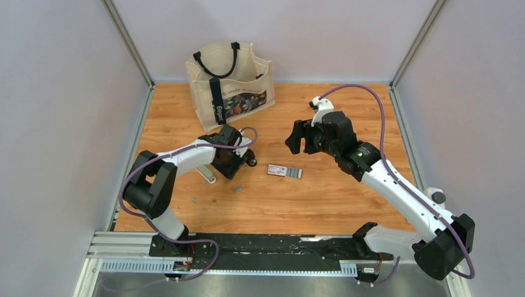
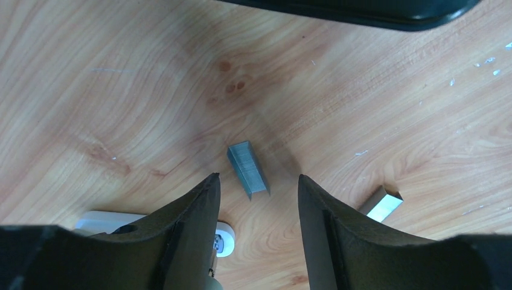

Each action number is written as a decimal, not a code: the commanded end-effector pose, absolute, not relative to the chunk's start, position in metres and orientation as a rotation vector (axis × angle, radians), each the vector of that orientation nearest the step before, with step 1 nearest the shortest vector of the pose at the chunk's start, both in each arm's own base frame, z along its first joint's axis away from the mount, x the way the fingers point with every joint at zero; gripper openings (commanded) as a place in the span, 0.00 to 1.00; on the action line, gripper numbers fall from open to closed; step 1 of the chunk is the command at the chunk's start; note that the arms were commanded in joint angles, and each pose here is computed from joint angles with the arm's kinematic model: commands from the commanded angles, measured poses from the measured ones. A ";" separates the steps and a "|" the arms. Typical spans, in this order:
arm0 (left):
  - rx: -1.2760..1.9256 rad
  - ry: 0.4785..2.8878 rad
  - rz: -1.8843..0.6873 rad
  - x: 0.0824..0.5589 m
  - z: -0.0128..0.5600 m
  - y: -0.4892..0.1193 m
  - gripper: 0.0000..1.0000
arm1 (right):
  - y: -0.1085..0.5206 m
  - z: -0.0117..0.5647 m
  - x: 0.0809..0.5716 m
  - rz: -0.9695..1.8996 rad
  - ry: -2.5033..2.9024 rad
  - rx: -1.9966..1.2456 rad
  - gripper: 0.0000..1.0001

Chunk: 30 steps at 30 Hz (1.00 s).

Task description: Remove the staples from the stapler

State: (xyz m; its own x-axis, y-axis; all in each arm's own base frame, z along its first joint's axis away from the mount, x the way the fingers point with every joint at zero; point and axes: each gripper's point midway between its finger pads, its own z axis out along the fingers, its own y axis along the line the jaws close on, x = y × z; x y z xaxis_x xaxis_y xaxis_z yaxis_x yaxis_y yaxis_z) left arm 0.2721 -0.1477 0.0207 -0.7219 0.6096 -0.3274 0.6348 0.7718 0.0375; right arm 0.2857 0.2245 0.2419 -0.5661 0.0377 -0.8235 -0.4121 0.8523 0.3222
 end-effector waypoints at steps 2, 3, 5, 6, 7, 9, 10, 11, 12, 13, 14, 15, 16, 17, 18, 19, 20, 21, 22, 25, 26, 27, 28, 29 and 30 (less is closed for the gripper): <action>0.872 2.627 -0.058 0.288 0.033 -0.152 0.59 | 0.230 0.265 0.284 0.682 2.017 -0.278 0.77; 0.865 2.629 -0.055 0.289 0.033 -0.152 0.59 | 0.230 0.264 0.283 0.687 2.018 -0.278 0.77; 0.841 2.621 -0.080 0.290 0.035 -0.156 0.60 | 0.231 0.263 0.282 0.695 2.017 -0.279 0.77; 0.837 2.617 -0.092 0.291 0.037 -0.158 0.60 | 0.231 0.264 0.280 0.706 2.014 -0.284 0.77; 0.849 2.625 -0.092 0.290 0.035 -0.161 0.60 | 0.232 0.264 0.279 0.713 2.010 -0.281 0.77; 0.858 2.642 -0.095 0.291 0.033 -0.164 0.60 | 0.232 0.264 0.278 0.719 2.013 -0.281 0.76; 0.861 2.670 -0.092 0.288 0.028 -0.163 0.60 | 0.231 0.263 0.277 0.715 2.012 -0.282 0.76; 0.859 2.682 -0.093 0.287 0.026 -0.163 0.60 | 0.230 0.264 0.276 0.714 2.011 -0.286 0.76; 0.856 2.688 -0.092 0.287 0.026 -0.163 0.60 | 0.230 0.263 0.276 0.711 2.014 -0.290 0.76; 0.853 2.691 -0.092 0.287 0.025 -0.164 0.60 | 0.229 0.263 0.275 0.709 2.015 -0.291 0.76; 0.839 2.697 -0.094 0.286 0.025 -0.163 0.60 | 0.229 0.265 0.275 0.706 2.010 -0.294 0.75; 0.836 2.701 -0.094 0.284 0.024 -0.163 0.60 | 0.229 0.263 0.275 0.706 2.015 -0.298 0.75; 0.833 2.699 -0.096 0.284 0.025 -0.163 0.60 | 0.229 0.265 0.274 0.710 2.011 -0.304 0.74; 0.825 2.702 -0.099 0.283 0.025 -0.163 0.60 | 0.229 0.265 0.274 0.709 2.010 -0.309 0.74; 0.823 2.696 -0.090 0.285 0.026 -0.162 0.60 | 0.230 0.266 0.273 0.716 2.007 -0.315 0.73; 0.815 2.683 -0.059 0.288 0.027 -0.160 0.60 | 0.230 0.264 0.273 0.716 2.011 -0.318 0.73; 0.811 2.676 -0.062 0.289 0.029 -0.160 0.60 | 0.230 0.265 0.273 0.717 2.008 -0.317 0.72; 0.809 2.677 -0.074 0.289 0.028 -0.161 0.60 | 0.231 0.264 0.272 0.719 2.013 -0.321 0.72; 0.811 2.682 -0.090 0.287 0.027 -0.163 0.60 | 0.232 0.265 0.272 0.724 2.011 -0.322 0.72; 0.821 2.711 -0.087 0.285 0.021 -0.163 0.60 | 0.233 0.265 0.272 0.730 2.013 -0.326 0.70; 0.823 2.716 -0.087 0.285 0.020 -0.163 0.60 | 0.233 0.265 0.273 0.729 2.013 -0.325 0.69; 0.824 2.717 -0.089 0.285 0.019 -0.164 0.59 | 0.234 0.266 0.272 0.733 2.011 -0.331 0.68; 0.823 2.720 -0.091 0.285 0.019 -0.164 0.59 | 0.233 0.267 0.272 0.731 2.012 -0.331 0.68; 0.827 2.724 -0.093 0.284 0.018 -0.164 0.58 | 0.233 0.267 0.271 0.732 2.013 -0.333 0.66; 0.829 2.732 -0.088 0.283 0.016 -0.163 0.57 | 0.234 0.268 0.271 0.730 2.014 -0.338 0.66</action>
State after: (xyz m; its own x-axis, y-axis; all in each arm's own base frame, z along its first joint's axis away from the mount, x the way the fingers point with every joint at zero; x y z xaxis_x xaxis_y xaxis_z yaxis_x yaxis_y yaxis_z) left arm 0.2816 -0.1583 0.0162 -0.7851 0.5444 -0.2955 0.5606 0.8274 0.0349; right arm 0.2707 0.2310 0.2482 -0.5668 0.0411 -0.8229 -0.4697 0.8044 0.3637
